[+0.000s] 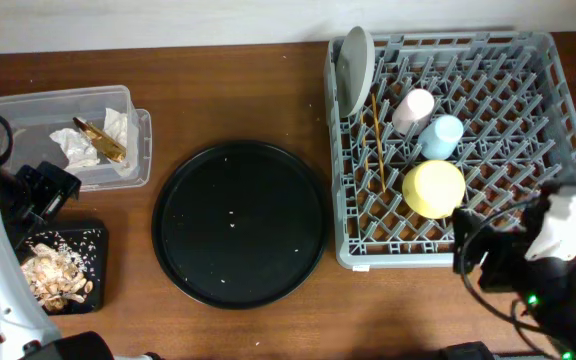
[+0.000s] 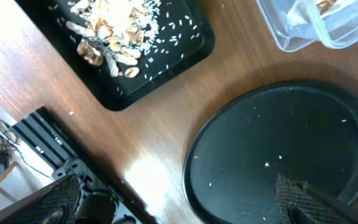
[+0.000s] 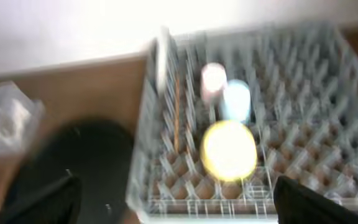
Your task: Sort waste into correct bins and load items into the dishwasher rack
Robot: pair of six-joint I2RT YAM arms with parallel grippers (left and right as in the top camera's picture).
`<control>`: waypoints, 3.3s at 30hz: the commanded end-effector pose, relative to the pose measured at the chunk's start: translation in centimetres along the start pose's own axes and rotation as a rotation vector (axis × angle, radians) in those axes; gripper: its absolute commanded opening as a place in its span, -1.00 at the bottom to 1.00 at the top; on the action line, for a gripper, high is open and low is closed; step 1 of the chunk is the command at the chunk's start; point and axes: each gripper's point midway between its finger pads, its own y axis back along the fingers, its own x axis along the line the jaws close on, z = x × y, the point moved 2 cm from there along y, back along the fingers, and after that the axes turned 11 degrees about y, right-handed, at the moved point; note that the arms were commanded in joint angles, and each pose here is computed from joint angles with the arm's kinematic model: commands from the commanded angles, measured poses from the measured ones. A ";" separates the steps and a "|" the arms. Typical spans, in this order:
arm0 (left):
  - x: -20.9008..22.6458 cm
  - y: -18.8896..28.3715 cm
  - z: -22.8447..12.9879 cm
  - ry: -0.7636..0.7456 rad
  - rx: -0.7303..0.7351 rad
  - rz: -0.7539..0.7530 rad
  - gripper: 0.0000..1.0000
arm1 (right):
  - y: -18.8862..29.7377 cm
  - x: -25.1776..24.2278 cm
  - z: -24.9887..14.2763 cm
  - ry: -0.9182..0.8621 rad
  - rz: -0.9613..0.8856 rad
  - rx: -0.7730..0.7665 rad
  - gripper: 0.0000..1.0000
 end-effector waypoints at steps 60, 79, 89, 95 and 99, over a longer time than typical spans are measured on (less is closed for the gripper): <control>-2.1 -9.4 -13.1 -0.861 -1.122 -0.967 0.99 | -14.7 -3.2 -14.8 0.201 -0.121 -0.462 0.97; -2.1 -9.4 -13.1 -0.861 -1.122 -0.968 0.99 | -14.7 -3.2 -14.8 0.201 -0.121 -0.462 0.97; -2.1 -9.4 -13.1 -0.861 -1.122 -0.968 0.99 | -14.7 -3.2 -14.8 0.201 -0.121 -0.462 0.97; -2.1 -9.4 -13.1 -0.861 -1.122 -0.968 0.99 | -14.7 -3.2 -14.8 0.201 -0.121 -0.462 0.97; -2.1 -9.4 -13.1 -0.861 -1.122 -0.968 1.00 | -14.7 -3.2 -14.8 0.201 -0.121 -0.462 0.97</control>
